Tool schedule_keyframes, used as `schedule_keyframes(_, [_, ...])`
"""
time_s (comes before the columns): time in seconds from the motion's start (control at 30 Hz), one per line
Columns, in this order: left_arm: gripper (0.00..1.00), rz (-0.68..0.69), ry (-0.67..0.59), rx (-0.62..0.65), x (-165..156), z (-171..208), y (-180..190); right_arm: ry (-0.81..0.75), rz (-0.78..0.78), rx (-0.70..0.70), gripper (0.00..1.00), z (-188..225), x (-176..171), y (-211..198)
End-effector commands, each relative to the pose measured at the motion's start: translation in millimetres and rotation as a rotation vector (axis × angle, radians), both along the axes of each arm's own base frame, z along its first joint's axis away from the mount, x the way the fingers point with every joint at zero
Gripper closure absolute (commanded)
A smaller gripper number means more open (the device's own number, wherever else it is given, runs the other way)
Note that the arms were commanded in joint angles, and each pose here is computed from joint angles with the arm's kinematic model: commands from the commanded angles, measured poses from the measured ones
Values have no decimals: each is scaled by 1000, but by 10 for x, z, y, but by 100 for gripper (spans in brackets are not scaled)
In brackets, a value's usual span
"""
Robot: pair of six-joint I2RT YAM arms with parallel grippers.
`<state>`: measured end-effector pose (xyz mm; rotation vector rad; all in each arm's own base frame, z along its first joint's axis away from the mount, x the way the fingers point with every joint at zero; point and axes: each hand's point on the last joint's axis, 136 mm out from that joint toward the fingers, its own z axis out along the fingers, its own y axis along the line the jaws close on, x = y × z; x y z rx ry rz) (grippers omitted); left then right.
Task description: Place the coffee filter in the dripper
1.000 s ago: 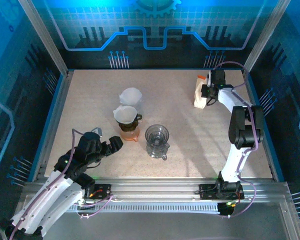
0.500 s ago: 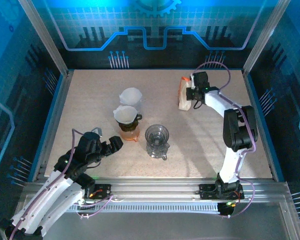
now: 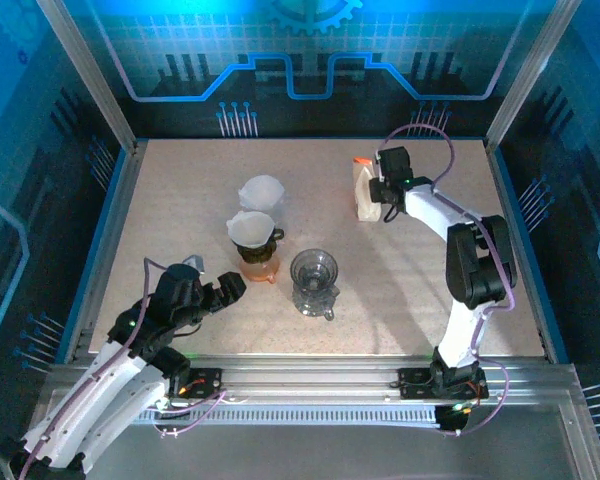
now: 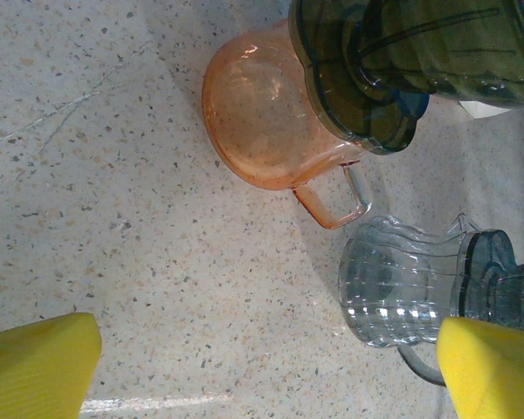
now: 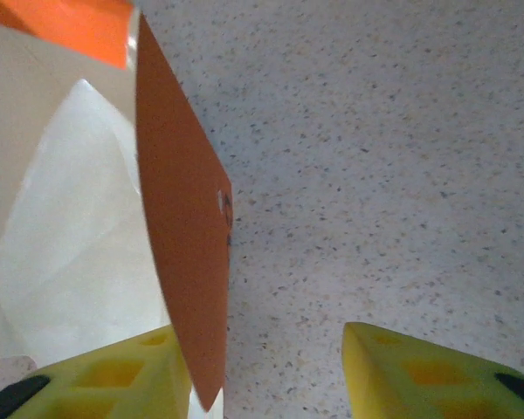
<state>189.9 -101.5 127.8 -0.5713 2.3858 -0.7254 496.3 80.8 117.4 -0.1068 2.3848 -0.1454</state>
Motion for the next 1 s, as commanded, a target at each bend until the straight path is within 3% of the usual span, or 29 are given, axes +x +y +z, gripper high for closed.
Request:
schedule_keyframes(0.0, [1, -11, -11, -18, -4, 44, -21, -77, -11, -19, 50, 308, -1, 16])
schedule_keyframes(0.33, [1, -10, -7, -18, -18, 22, -15, -37, 30, -54, 42, 195, 147, 242])
schedule_keyframes(0.97, [1, -5, -8, -12, -32, 15, 7, 28, -71, -239, 42, -125, 211, -36])
